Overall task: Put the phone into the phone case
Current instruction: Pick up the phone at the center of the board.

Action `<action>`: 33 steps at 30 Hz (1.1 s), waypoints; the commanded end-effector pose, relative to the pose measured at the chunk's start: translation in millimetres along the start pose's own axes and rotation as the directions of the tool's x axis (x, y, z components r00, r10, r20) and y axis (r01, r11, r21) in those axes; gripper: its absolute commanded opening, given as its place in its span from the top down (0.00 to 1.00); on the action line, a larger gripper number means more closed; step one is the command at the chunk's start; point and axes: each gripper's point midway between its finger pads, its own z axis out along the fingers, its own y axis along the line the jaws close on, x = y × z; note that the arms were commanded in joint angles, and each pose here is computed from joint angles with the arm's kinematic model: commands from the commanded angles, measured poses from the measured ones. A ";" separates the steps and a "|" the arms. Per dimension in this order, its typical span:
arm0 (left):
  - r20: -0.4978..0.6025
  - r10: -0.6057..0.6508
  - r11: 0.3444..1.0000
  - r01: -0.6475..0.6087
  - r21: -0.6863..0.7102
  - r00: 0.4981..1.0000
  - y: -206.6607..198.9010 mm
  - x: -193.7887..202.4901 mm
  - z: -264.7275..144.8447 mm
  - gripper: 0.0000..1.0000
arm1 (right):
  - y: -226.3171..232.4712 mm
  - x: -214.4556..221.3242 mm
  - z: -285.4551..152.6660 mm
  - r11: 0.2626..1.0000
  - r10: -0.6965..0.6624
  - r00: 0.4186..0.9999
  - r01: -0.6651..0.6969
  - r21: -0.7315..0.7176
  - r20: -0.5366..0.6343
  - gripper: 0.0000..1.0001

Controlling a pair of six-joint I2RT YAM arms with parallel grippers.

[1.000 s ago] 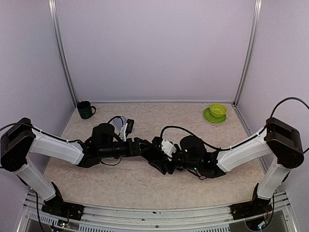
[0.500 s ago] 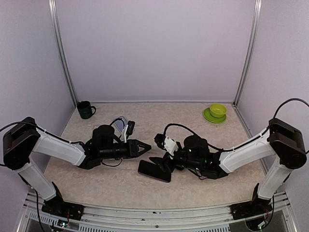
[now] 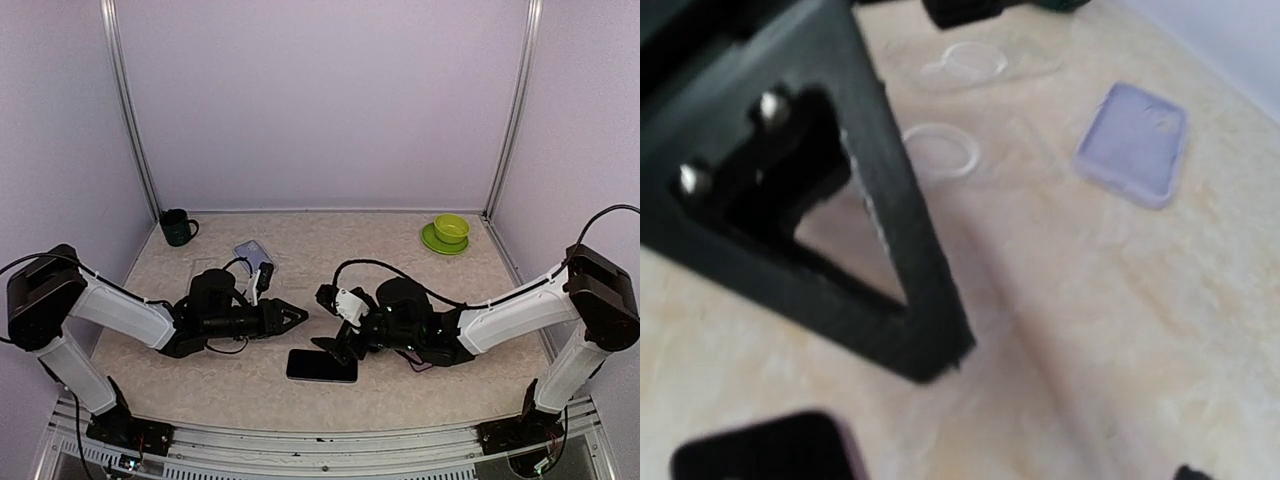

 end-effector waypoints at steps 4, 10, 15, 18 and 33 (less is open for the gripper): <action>0.090 0.007 0.998 -0.002 -0.060 0.996 5.8 -8.6 -26.4 0.40 | 35.7 23.8 3.1 0.974 -0.121 0.985 0.094 -0.204 -0.127 0.00; 0.114 0.002 0.997 0.007 -0.077 0.993 7.5 -6.1 -38.1 0.30 | 57.2 51.6 25.6 0.946 -0.152 0.972 0.092 -0.311 -0.177 0.00; 0.124 0.012 0.996 -0.001 -0.090 0.992 5.8 -5.6 -43.8 0.29 | 65.7 64.7 39.8 0.931 -0.170 0.964 0.090 -0.353 -0.205 0.00; 0.135 0.014 0.996 -0.002 -0.086 0.991 3.1 -6.3 -48.7 0.29 | 68.7 73.5 46.2 0.926 -0.182 0.958 0.091 -0.367 -0.220 0.00; 0.148 0.026 0.996 -0.013 -0.091 0.989 -0.4 -7.3 -55.9 0.28 | 69.5 102.0 52.0 0.898 -0.127 0.944 -0.020 -0.439 -0.303 0.04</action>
